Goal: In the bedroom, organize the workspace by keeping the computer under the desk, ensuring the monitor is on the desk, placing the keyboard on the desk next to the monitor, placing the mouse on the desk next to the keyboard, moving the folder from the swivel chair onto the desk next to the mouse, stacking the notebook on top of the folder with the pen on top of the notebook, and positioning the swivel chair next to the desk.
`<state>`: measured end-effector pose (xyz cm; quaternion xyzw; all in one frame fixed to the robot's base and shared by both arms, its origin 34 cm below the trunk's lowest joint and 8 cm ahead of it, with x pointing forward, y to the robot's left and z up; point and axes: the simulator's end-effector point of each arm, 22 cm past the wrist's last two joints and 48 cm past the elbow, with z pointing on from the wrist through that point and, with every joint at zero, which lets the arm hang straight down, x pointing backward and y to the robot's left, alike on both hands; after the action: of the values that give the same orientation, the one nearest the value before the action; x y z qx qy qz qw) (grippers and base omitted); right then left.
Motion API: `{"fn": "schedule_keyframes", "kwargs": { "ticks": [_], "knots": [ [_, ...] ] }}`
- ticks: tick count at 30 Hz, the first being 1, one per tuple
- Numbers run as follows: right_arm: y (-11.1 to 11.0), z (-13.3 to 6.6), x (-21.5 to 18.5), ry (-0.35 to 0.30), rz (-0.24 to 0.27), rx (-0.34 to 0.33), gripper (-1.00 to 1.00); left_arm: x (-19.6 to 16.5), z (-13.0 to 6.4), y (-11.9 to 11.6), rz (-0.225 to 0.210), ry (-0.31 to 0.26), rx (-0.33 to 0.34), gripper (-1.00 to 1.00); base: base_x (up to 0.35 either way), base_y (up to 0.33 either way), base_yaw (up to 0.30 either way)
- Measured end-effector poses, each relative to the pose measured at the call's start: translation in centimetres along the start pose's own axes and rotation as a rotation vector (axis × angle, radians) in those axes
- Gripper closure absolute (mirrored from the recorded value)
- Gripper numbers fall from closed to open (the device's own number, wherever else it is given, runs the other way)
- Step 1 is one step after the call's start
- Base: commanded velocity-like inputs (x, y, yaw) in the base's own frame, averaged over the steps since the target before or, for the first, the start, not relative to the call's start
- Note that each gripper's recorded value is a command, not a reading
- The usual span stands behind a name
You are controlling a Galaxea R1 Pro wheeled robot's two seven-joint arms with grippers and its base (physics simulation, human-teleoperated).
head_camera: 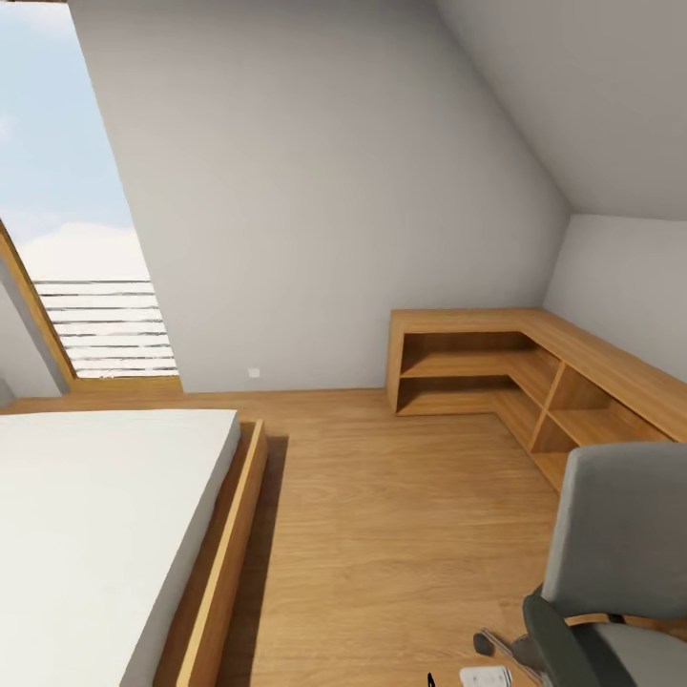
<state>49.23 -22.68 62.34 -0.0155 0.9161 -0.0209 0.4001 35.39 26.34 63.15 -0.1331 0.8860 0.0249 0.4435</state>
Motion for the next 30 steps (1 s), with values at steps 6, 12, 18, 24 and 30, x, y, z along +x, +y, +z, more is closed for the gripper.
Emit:
{"fn": "schedule_keyframes", "kwargs": {
  "ticks": [6,12,18,24,30],
  "knots": [
    [0.12,-0.01,0.01,0.000,0.002,-0.001,-1.00,0.01,-0.01,0.01,0.000,0.000,0.000,-1.00,0.002,0.003,0.024],
    [0.05,0.01,0.22,0.005,0.002,0.000,-1.00,0.17,-0.05,0.05,0.001,0.005,-0.001,-1.00,0.000,0.001,0.129],
    [-0.03,0.03,0.50,0.011,0.002,0.001,-1.00,0.37,-0.11,0.12,0.002,0.011,-0.003,-1.00,0.000,0.000,0.137],
    [0.00,0.03,0.61,0.013,0.001,0.001,-1.00,0.45,-0.13,0.13,0.002,0.013,-0.003,-1.00,0.002,0.000,0.043],
    [-0.06,0.01,0.64,0.014,0.001,0.001,-1.00,0.50,-0.15,0.15,0.002,0.015,-0.003,-1.00,0.127,0.000,0.011]
  ]
}}
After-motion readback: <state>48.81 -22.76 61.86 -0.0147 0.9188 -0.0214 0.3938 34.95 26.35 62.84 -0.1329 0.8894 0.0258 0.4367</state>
